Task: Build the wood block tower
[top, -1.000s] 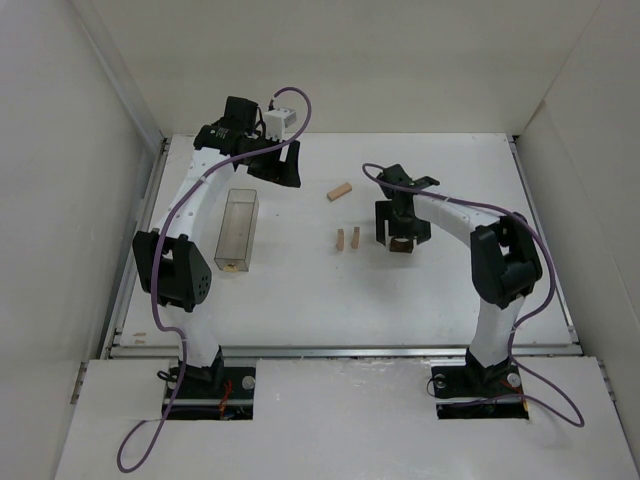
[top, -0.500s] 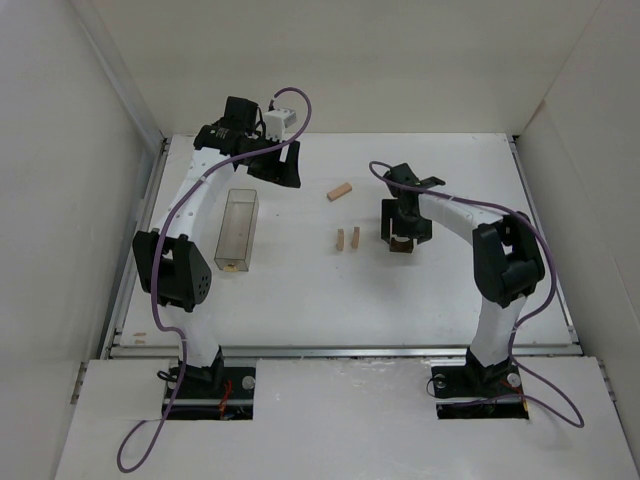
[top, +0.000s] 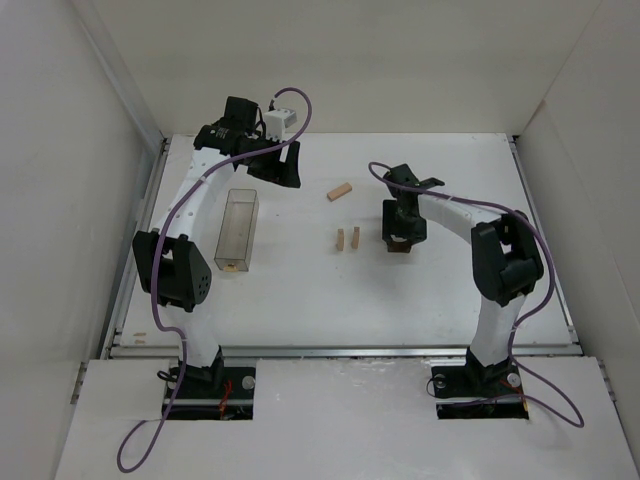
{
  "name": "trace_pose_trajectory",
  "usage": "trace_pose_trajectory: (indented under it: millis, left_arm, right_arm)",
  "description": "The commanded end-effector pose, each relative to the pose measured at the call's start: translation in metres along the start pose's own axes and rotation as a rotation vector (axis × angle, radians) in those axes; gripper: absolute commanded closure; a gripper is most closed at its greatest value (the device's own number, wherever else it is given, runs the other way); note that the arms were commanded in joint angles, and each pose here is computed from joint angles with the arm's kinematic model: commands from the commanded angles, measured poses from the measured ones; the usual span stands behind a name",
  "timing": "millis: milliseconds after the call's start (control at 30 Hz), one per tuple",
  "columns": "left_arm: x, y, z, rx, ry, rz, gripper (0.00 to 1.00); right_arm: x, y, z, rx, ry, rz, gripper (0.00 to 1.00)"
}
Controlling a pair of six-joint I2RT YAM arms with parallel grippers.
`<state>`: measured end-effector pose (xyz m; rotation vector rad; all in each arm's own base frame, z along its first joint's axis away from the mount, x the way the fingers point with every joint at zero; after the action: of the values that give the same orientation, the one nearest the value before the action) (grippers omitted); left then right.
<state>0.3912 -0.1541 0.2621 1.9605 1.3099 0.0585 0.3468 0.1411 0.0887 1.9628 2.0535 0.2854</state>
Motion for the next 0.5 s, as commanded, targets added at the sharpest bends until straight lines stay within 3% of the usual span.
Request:
trace_pose_trajectory:
  millis: [0,167,267,467]
  left_arm:
    - [-0.009,0.008,-0.017,-0.042,-0.023,0.029,0.31]
    - [-0.008,0.008,-0.017,-0.042,-0.014,0.029,0.31]
    - [-0.007,0.008,-0.017,-0.043,-0.004,0.028,0.31]
    - [0.003,0.009,-0.02,-0.053,0.079,0.021,0.31]
  right_arm:
    - [0.001,0.001,0.004,-0.012,0.015,0.011,0.43]
    - [-0.002,0.007,-0.014,-0.046,0.015,0.006,0.79]
    - [-0.005,0.026,-0.045,-0.125,0.014,0.021,0.92]
    - [0.017,0.043,-0.108,-0.21,0.009,-0.051,0.97]
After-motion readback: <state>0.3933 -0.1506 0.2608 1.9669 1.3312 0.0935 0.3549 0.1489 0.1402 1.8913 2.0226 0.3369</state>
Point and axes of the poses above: each gripper's point midway between its finger pads, its own z axis out along the fingers, its own x axis along the line the jaws close on, y = z × x, the point moved 5 cm from there along -z, back along the fingers, and after that the axes turned 7 degrees about -z, right-handed, at the moved point
